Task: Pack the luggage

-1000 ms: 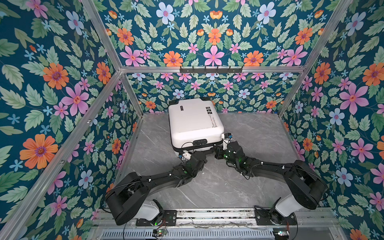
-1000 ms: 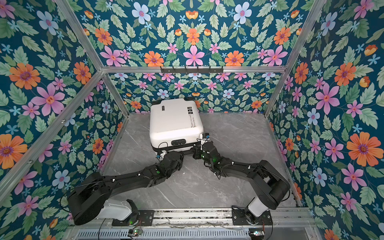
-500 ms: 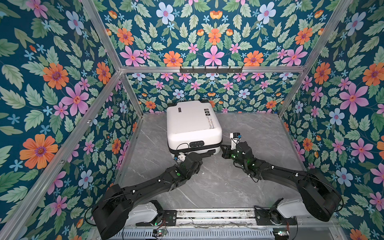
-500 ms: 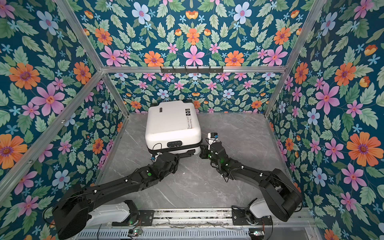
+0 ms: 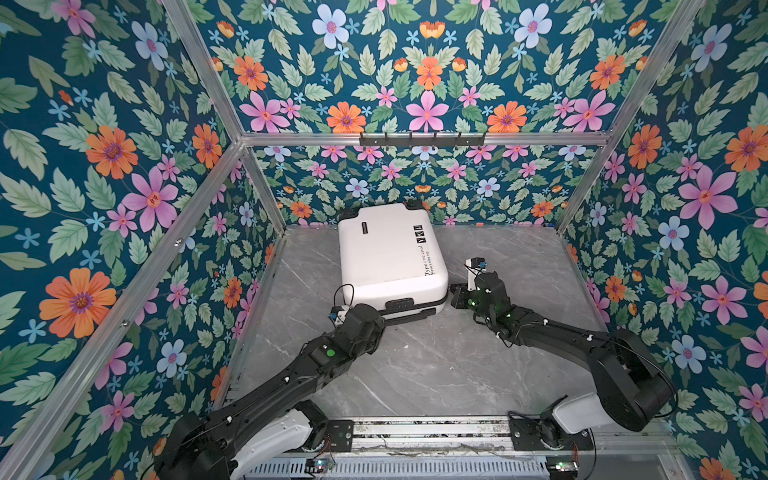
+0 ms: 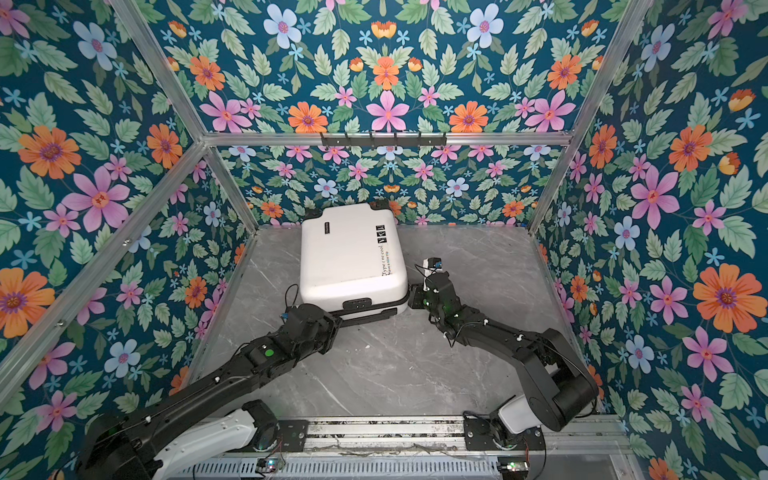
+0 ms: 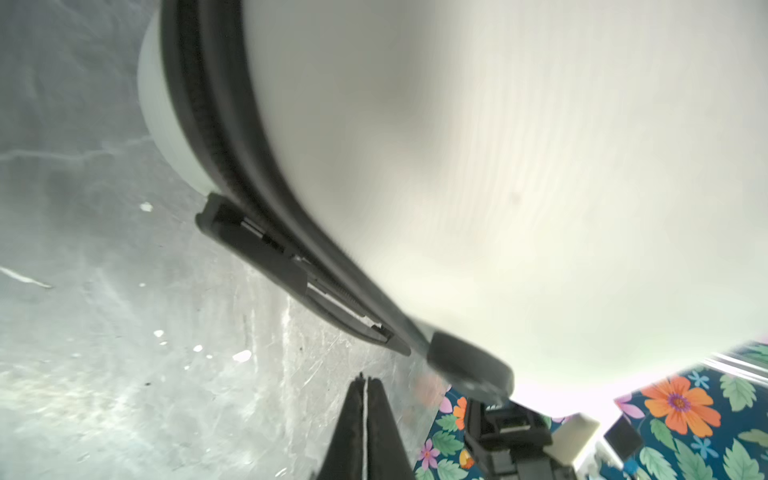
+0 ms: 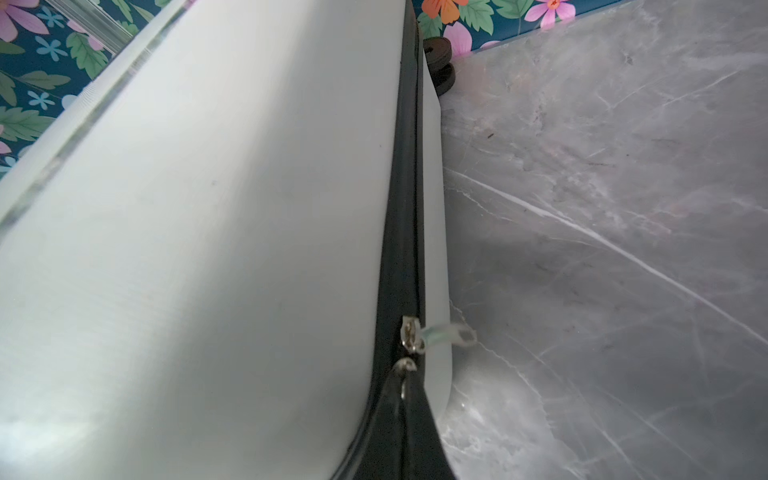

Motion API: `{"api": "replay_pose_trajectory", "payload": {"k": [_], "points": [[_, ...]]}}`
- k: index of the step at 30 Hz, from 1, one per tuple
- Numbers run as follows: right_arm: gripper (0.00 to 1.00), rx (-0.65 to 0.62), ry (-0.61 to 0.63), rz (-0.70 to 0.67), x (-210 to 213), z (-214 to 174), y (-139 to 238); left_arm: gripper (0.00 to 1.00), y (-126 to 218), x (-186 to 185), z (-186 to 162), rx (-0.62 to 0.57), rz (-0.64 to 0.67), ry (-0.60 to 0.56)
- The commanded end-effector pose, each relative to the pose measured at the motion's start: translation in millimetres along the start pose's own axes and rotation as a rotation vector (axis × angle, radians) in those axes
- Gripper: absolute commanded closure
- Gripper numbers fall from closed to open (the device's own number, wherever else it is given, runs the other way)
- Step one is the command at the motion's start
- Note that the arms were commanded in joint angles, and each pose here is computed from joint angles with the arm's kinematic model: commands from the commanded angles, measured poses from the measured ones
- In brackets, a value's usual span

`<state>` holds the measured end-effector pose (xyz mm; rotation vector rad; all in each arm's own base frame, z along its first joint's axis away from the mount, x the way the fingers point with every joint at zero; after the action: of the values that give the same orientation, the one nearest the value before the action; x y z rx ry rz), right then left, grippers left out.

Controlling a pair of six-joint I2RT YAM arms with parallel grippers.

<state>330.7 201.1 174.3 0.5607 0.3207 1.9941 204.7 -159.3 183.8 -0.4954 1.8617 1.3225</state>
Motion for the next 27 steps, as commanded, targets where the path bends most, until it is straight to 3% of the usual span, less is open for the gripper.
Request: {"api": "replay_pose_trajectory", "payload": {"k": [1,7,8,9,10,12,13,15,16,23,26,27], "points": [[1.00,-0.049,0.038,0.101,14,14,-2,1.00,6,16,8,0.008,0.074,-0.058],[1.00,0.016,0.068,0.232,25,-3,0,1.00,18,-7,14,-0.027,0.065,-0.121],[0.96,0.036,0.067,0.241,25,-8,1,1.00,22,-14,15,-0.040,0.068,-0.148],[0.76,0.052,0.058,0.238,24,-14,5,0.99,27,-22,17,-0.057,0.077,-0.180],[0.56,0.052,0.048,0.220,20,-18,11,0.86,32,-32,18,-0.074,0.079,-0.212],[0.32,0.032,0.037,0.158,12,-24,26,0.56,44,-54,22,-0.115,0.073,-0.282],[0.27,0.019,0.043,0.120,6,-25,36,0.42,50,-65,25,-0.147,0.077,-0.321],[0.22,0.007,0.060,0.054,-3,-25,53,0.24,61,-86,31,-0.216,0.088,-0.398],[0.21,0.005,0.065,0.025,-9,-23,62,0.20,66,-98,34,-0.249,0.082,-0.445],[0.19,-0.057,-0.007,-0.346,-56,15,125,0.16,92,-165,47,-0.523,-0.076,-0.753],[0.20,-0.189,0.122,-0.391,-58,34,146,0.15,104,-179,55,-0.665,-0.160,-0.784],[0.19,-0.231,0.191,-0.378,-55,41,150,0.07,104,-178,59,-0.719,-0.191,-0.763]]}}
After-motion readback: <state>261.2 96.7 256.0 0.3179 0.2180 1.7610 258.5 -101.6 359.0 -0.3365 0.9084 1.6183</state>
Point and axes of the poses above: each gripper's point midway between its finger pads, its own y axis back along the fingers, its own x axis along the line the jaws close on, z = x × y, the point moved 6 cm from there along y, back along the fingers, and after that the axes turned 15 degrees about y, right-handed, at the moved point
